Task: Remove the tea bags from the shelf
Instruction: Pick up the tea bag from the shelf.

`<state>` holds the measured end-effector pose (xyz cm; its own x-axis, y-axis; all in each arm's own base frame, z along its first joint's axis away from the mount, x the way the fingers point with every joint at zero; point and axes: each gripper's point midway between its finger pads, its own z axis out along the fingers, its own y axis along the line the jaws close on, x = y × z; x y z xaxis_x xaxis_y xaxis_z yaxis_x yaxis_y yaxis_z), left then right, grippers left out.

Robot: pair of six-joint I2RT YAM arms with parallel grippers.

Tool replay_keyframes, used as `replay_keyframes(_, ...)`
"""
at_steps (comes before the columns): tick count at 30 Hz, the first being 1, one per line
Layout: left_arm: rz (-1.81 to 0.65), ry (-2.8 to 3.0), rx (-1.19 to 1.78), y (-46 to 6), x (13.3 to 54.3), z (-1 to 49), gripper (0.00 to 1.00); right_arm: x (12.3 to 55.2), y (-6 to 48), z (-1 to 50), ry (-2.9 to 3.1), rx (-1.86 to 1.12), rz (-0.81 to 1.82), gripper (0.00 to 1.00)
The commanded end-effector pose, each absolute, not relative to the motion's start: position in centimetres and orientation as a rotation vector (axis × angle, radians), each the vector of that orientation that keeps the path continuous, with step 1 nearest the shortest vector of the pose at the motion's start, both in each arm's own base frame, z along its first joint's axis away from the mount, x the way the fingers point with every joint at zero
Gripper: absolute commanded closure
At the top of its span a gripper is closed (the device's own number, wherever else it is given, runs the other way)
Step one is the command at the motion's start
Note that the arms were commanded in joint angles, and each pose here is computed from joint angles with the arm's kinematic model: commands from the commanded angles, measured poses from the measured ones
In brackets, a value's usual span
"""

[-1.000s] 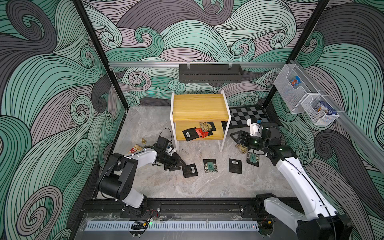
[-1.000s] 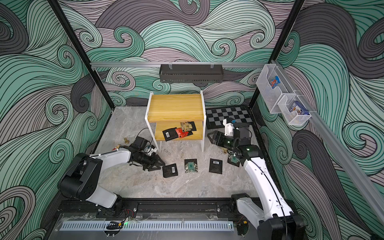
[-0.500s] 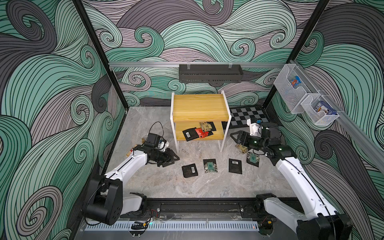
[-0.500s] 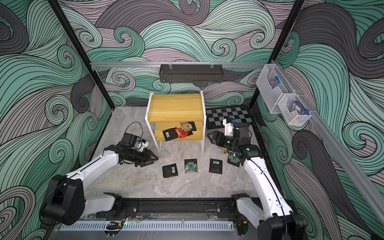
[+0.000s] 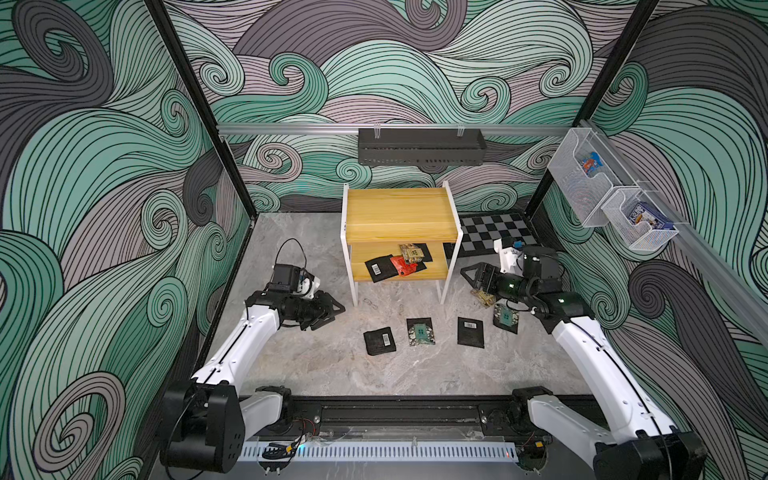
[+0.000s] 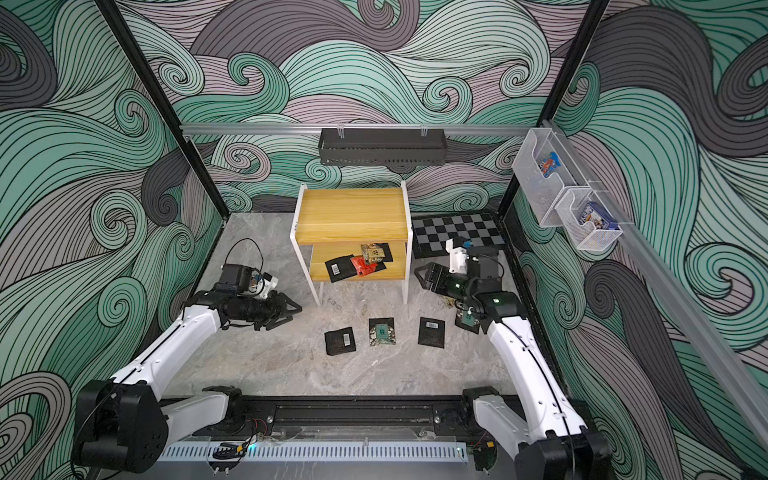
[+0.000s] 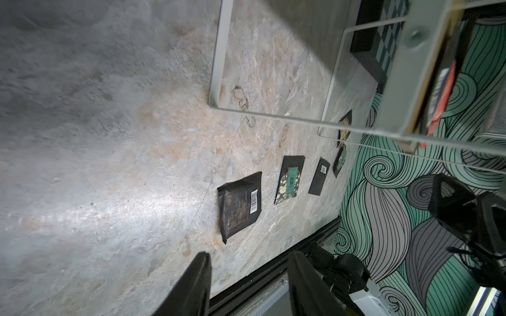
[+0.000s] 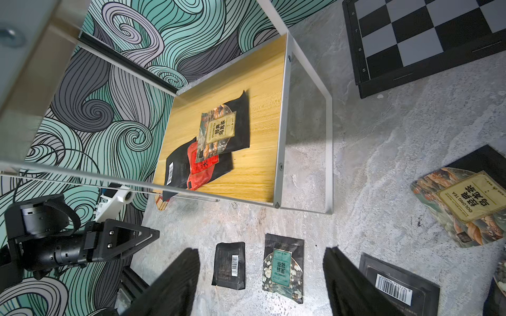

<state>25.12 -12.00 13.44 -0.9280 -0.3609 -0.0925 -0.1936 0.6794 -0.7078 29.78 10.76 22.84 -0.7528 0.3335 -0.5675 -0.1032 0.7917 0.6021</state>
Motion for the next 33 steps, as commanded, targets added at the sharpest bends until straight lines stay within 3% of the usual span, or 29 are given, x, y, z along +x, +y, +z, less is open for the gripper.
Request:
replay_keyframes(1, -1.058, 2.606, -0.443, -11.0, 26.4, 15.6, 0.48, 29.7, 10.8, 23.2, 2.268, 0.153, 0.836, 0.25)
replay_keyframes(10, -1.105, 2.472, -0.525, -9.5, 31.4, 17.8, 0.36, 29.7, 10.9, 23.5, 2.26, 0.149, 0.842, 0.25)
replay_keyframes(22, -1.311, 2.427, -0.493, -10.7, 38.0, 18.5, 0.33, 29.5, 10.8, 23.4, 2.261, 0.151, 0.838, 0.24)
replay_keyframes(33, -1.41, 2.474, -0.343, -14.9, 40.1, 18.7, 0.32, 29.6, 10.7, 23.0, 2.264, 0.164, 0.83, 0.24)
